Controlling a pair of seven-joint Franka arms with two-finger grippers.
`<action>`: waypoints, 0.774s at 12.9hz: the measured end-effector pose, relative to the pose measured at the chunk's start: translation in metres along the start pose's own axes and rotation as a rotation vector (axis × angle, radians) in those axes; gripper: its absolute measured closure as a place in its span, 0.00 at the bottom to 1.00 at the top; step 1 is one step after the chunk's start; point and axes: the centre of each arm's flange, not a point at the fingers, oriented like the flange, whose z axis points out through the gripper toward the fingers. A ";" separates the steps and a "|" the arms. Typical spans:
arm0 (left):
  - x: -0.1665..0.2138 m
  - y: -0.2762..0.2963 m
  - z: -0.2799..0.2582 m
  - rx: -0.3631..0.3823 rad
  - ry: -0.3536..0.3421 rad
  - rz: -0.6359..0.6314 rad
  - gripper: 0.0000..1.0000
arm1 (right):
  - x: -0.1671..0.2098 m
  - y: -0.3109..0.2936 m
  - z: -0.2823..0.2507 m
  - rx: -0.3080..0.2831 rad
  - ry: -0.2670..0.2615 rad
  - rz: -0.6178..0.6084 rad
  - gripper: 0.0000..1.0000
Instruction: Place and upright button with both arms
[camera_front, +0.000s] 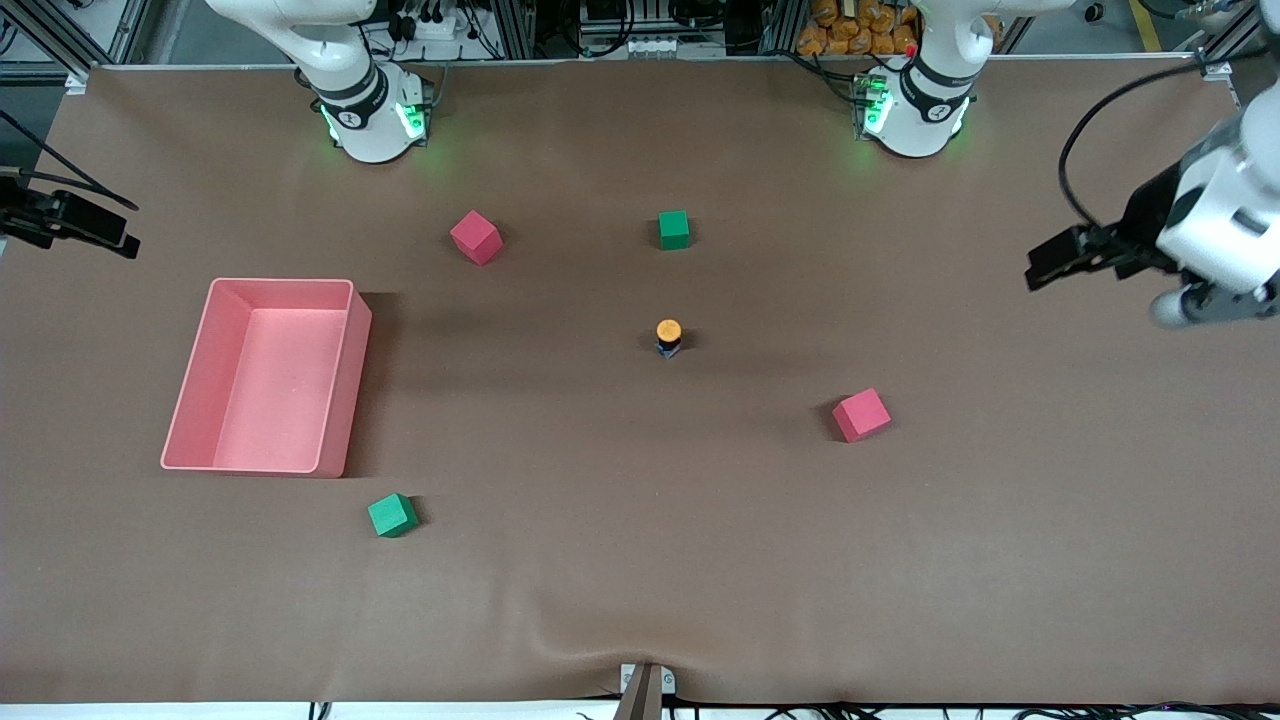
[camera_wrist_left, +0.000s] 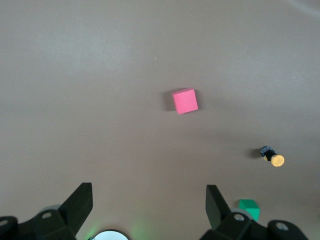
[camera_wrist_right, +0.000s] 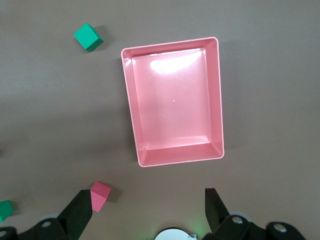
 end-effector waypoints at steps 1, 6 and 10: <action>-0.011 -0.006 -0.006 0.005 -0.003 -0.006 0.00 | 0.000 0.000 0.000 0.000 0.000 0.000 0.00; -0.026 -0.050 0.007 0.010 -0.037 0.008 0.00 | 0.000 0.001 0.000 0.000 0.000 0.001 0.00; -0.019 -0.060 0.013 0.006 -0.029 0.026 0.00 | 0.000 0.001 0.000 0.000 0.000 0.001 0.00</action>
